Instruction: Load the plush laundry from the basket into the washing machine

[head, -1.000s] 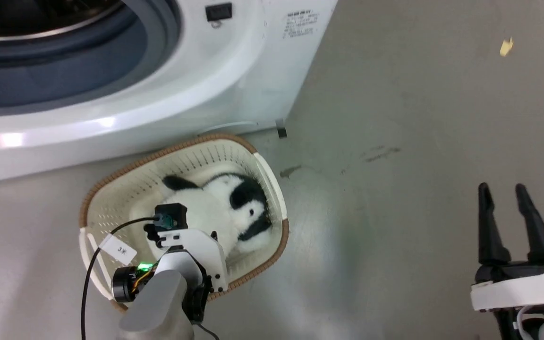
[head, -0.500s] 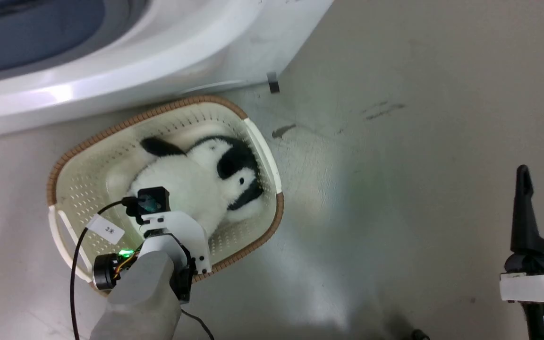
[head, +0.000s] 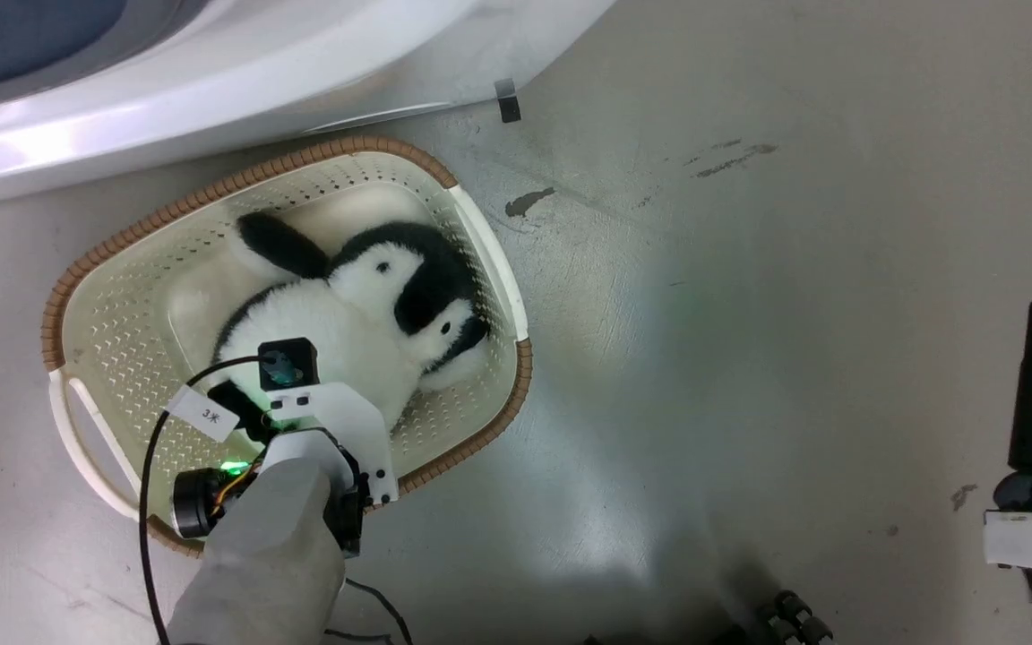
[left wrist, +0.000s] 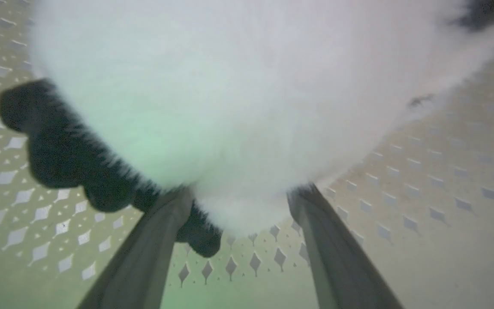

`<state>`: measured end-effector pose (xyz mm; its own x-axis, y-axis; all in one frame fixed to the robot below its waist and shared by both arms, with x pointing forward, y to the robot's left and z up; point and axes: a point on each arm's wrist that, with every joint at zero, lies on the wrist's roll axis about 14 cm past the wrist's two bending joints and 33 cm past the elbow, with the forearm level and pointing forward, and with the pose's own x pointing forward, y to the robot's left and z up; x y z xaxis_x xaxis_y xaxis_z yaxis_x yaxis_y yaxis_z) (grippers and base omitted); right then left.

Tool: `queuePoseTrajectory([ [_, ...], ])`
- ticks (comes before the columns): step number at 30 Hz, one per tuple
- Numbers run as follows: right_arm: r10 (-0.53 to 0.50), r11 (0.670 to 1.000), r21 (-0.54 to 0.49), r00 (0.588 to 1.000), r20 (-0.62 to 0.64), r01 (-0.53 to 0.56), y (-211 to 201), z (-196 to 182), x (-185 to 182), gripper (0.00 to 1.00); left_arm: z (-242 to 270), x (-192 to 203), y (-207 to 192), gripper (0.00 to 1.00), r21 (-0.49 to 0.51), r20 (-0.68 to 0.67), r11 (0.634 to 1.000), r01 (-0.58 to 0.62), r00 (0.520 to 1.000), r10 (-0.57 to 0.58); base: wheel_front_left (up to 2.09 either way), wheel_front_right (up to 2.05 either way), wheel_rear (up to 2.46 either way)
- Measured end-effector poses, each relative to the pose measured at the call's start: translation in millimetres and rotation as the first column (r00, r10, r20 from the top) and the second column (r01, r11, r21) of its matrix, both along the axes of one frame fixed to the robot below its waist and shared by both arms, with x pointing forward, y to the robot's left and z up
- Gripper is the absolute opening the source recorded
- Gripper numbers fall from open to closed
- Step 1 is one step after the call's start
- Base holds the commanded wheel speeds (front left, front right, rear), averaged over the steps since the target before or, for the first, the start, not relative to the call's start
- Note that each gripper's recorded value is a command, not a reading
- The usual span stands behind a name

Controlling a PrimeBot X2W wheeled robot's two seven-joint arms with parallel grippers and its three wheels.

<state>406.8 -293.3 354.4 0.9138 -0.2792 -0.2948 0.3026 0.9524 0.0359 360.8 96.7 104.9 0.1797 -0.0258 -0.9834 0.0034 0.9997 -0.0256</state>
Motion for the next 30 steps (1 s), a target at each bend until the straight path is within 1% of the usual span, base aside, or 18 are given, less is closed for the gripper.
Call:
queuePoseTrajectory([
  [16, 0.008, 1.000, -0.025, 1.000, -0.006, -0.009, -4, -1, 6, 1.00, -9, 0, -7, 1.00, -0.025, -0.016, 0.999, -0.021, 1.000, 0.021, 0.00, 0.00, 0.00],
  [21, 0.007, 0.999, -0.032, 1.000, -0.010, -0.007, -5, -1, 6, 1.00, -13, -5, -9, 1.00, -0.027, -0.045, 1.000, -0.015, 0.999, 0.014, 0.00, 0.00, 0.00],
  [22, 0.007, 0.999, -0.034, 1.000, -0.010, -0.007, -6, -1, 6, 1.00, -14, -6, -9, 0.73, -0.027, -0.055, 1.000, -0.015, 0.998, 0.014, 0.00, 0.00, 0.00],
  [23, 0.006, 0.999, -0.035, 1.000, -0.010, -0.006, -6, -2, 6, 1.00, -14, -7, -9, 0.27, -0.027, -0.061, 1.000, -0.012, 0.998, 0.011, 0.00, 0.00, 0.00],
  [24, 0.006, 0.999, -0.036, 1.000, -0.011, -0.007, -6, -2, 6, 1.00, -15, -8, -9, 0.00, -0.027, -0.071, 1.000, -0.012, 0.997, 0.010, 0.00, 0.00, 0.00],
  [27, 0.006, 0.999, -0.037, 1.000, -0.010, -0.007, -6, -2, 7, 1.00, -16, -8, -9, 0.00, -0.026, -0.084, 1.000, -0.008, 0.996, 0.006, 0.00, 0.00, 0.00],
  [30, 0.006, 0.999, -0.041, 1.000, -0.009, -0.006, -8, -2, 7, 1.00, -16, -5, -9, 0.00, -0.027, -0.064, 1.000, -0.002, 0.998, 0.000, 0.00, 0.00, 0.00],
])
